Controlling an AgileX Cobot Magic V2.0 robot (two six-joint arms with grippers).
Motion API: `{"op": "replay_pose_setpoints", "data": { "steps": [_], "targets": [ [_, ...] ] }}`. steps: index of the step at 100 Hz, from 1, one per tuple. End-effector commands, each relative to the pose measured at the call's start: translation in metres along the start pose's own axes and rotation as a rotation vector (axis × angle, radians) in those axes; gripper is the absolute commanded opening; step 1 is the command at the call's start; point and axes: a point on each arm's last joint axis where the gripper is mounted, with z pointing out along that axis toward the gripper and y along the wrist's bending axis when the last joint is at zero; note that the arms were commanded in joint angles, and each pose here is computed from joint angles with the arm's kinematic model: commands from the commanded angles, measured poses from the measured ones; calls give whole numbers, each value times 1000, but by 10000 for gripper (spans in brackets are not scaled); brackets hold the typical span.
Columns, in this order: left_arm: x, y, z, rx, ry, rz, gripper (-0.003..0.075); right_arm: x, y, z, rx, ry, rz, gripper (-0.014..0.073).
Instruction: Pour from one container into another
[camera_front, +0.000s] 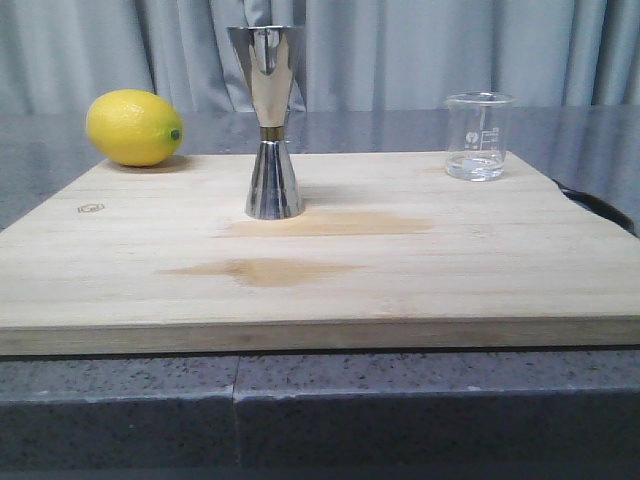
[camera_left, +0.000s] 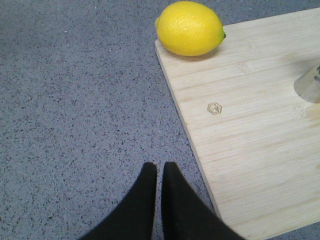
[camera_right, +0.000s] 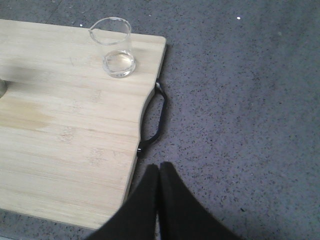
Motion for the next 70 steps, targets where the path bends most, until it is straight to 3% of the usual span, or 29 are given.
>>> {"op": "replay_pose_setpoints", "data": {
  "steps": [1, 51, 70],
  "targets": [
    [-15, 0, -6, 2, -113, -21, -19, -12, -2, -5, 14, -92, -22, -71],
    [-14, 0, -5, 5, -109, -24, -19, -11, -2, -5, 15, -83, -22, -71],
    [16, 8, -11, -78, -199, -77, -19, -11, -2, -5, 15, -83, -22, -71]
  ]
}}
